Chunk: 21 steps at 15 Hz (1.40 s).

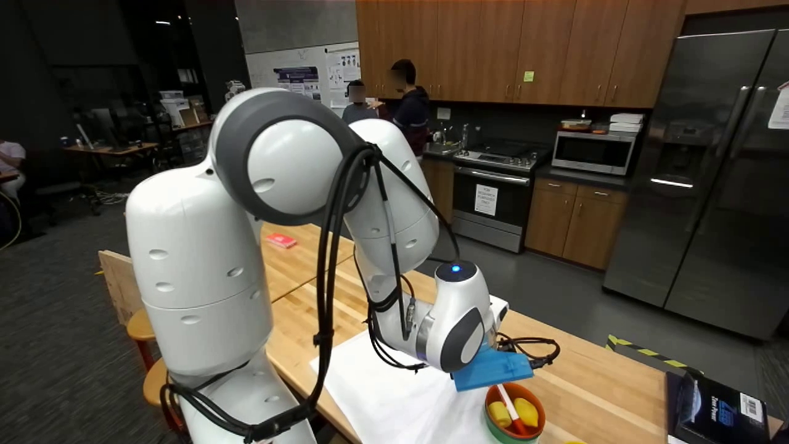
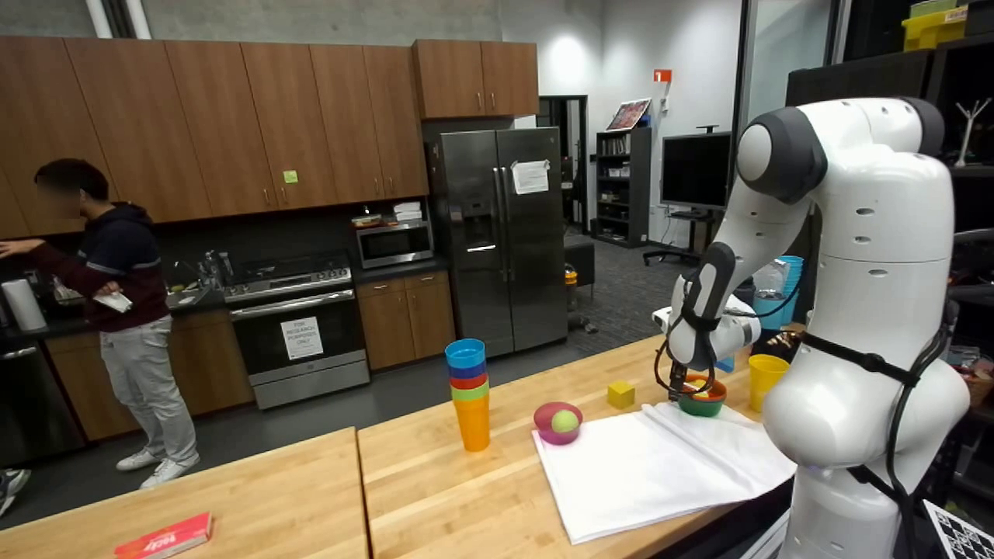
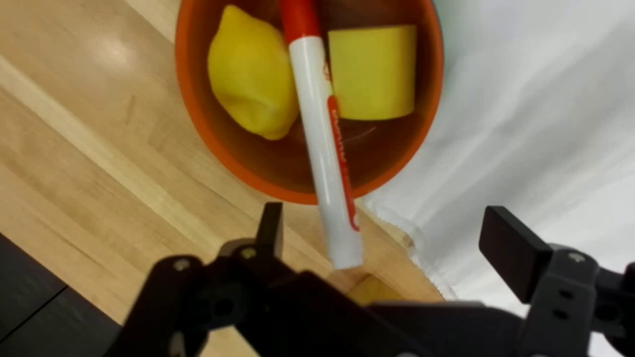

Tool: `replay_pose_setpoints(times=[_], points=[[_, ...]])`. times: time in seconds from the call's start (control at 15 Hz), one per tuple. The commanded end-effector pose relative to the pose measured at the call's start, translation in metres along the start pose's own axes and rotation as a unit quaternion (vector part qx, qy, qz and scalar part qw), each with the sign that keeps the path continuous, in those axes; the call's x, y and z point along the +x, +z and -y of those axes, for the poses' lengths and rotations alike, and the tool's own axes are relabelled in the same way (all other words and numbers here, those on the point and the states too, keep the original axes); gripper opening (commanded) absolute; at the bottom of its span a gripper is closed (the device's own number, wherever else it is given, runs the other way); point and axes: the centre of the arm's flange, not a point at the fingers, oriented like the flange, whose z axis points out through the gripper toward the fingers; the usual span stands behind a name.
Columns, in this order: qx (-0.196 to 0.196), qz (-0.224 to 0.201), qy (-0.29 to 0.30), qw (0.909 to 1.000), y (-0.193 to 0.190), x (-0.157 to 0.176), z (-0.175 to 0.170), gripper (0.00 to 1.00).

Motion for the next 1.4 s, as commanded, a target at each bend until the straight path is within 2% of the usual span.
replay_pose_setpoints(times=[0.0, 0.6, 1.0, 1.33], points=[[0.021, -0.011, 0.004, 0.9997, 0.001, -0.011, -0.019, 1.00], [0.034, -0.016, 0.008, 0.9993, -0.020, -0.056, -0.042, 1.00], [0.060, -0.033, -0.055, 0.9961, -0.035, -0.083, -0.053, 1.00], [0.073, -0.049, -0.118, 0.9891, -0.041, -0.103, -0.043, 1.00]])
